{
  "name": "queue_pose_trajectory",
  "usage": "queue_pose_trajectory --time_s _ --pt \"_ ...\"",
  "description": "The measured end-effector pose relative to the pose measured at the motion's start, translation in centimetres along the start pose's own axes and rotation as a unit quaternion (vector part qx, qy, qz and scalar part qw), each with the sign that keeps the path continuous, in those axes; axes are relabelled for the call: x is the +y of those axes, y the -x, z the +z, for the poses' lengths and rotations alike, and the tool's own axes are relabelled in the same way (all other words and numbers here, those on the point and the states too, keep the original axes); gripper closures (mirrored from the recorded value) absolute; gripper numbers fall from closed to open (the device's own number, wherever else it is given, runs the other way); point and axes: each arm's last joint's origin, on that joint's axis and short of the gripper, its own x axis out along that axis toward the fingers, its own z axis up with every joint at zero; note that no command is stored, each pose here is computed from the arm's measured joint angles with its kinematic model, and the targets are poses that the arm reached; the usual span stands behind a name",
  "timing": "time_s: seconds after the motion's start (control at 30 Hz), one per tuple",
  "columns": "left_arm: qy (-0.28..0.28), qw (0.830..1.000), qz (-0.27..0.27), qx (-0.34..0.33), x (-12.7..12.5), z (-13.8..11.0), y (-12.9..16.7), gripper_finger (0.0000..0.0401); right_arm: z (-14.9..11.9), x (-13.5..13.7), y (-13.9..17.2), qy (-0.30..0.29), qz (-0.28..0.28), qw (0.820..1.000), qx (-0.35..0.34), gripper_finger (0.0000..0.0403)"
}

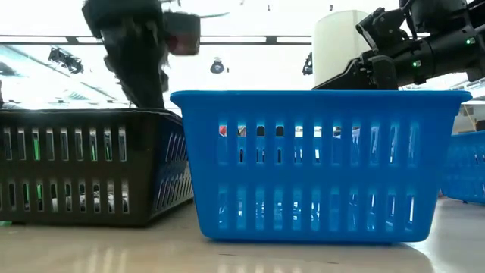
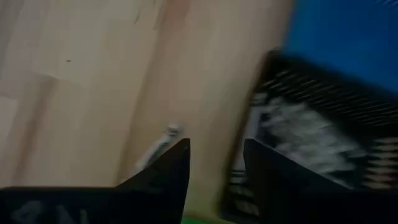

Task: Sort crayons
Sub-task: Put the white crayon into the green bin

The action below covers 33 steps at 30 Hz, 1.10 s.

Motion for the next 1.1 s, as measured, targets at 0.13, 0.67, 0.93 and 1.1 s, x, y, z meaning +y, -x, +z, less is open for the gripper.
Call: queue_pose_trajectory --time_s 0.13,0.67,0.93,1.1 --pt "-0.043 0.998 0.014 0.042 1.6 0.3 -1.9 0.024 -0.1 0.0 0.0 0.002 0.002 1.0 0.003 0.0298" --pt "-0.167 0.977 0.012 0.133 3.2 -0.4 -5.8 0.0239 -0.5 0.2 0.0 -0.006 0.019 1.0 0.02 0.0298" --pt "-0.187 0.973 0.018 0.136 3.1 -0.4 -6.1 0.0268 -0.6 0.3 0.0 -0.006 0.023 0.999 0.023 0.0298" --pt "-0.204 0.97 0.026 0.132 2.8 -0.5 -6.1 0.0323 -0.6 0.3 0.0 -0.005 0.024 0.999 0.024 0.0298"
